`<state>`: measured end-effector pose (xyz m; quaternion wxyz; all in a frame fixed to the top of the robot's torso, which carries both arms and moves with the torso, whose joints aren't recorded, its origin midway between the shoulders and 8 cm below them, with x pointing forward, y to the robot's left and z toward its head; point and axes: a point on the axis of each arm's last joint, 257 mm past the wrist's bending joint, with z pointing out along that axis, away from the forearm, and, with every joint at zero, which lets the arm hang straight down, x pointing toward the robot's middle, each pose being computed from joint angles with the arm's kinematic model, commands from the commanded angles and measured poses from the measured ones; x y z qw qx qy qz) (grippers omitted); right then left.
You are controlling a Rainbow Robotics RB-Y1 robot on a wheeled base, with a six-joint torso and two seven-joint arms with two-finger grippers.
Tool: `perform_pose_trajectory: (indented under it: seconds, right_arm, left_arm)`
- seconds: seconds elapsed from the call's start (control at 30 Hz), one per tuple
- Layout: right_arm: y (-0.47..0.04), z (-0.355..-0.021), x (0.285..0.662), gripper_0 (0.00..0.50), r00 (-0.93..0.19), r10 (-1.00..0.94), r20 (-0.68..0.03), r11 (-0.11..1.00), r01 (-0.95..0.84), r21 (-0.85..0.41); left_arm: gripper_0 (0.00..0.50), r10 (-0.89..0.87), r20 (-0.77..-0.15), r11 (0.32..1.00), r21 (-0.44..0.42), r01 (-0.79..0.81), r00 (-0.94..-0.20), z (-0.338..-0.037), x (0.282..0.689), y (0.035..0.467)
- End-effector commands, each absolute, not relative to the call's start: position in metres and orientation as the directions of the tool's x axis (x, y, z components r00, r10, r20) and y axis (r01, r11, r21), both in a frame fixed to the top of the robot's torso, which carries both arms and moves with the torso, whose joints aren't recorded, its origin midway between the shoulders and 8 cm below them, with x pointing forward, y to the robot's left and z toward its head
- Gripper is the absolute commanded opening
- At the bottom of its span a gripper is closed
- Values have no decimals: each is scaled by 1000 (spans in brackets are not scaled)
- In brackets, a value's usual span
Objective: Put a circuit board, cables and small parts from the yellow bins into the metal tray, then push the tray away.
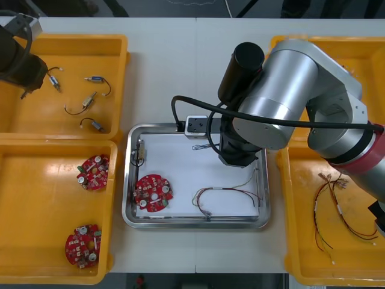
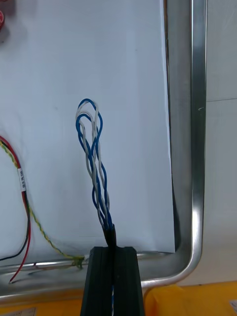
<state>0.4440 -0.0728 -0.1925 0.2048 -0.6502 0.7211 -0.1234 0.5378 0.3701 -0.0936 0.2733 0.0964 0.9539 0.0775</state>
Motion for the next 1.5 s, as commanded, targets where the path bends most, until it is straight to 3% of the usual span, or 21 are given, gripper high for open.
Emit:
perform_pose_trajectory:
  seconds: [0.03,0.5,0.87,0.9,0.93,0.97,1.0,1.03,1.1,1.3,1.5]
  right_arm:
    - [-57,-205,453,0,-62,-986,-158,129,-875,-466]
    - [-63,-239,475,0,-61,-991,-123,114,-864,-491]
    - [-69,-245,484,3,-64,-993,-101,107,-853,-511]
    - [-71,-246,485,81,-65,-993,-98,107,-853,-512]
    - [-71,-246,485,198,-64,-993,-98,105,-853,-512]
    - [-71,-246,485,269,-65,-993,-96,105,-853,-511]
    - [-70,-245,484,410,-63,-993,-97,104,-853,-511]
    - [-71,-246,484,475,-67,-993,-97,107,-854,-509]
    - [-70,-245,483,500,-67,-993,-97,107,-854,-509]
    - [-70,-233,475,500,-72,-993,-94,110,-854,-509]
    - [-70,-193,461,500,-78,-991,-106,123,-839,-531]
  left_arm:
    - [0,223,-532,971,195,139,-817,-80,529,350]
    - [0,182,-537,981,152,118,-824,-84,505,316]
    - [0,155,-557,986,134,96,-816,-87,506,305]
    - [0,154,-555,986,134,95,-818,-88,506,305]
    - [1,153,-555,987,132,95,-817,-88,506,304]
    - [0,154,-557,987,132,96,-816,-87,506,304]
    - [0,153,-556,987,131,96,-817,-88,506,304]
    - [0,153,-556,987,131,96,-817,-88,506,304]
    - [0,154,-557,987,131,96,-816,-87,506,304]
    - [0,152,-558,987,129,95,-816,-87,506,304]
    - [0,149,-561,988,125,94,-814,-87,506,303]
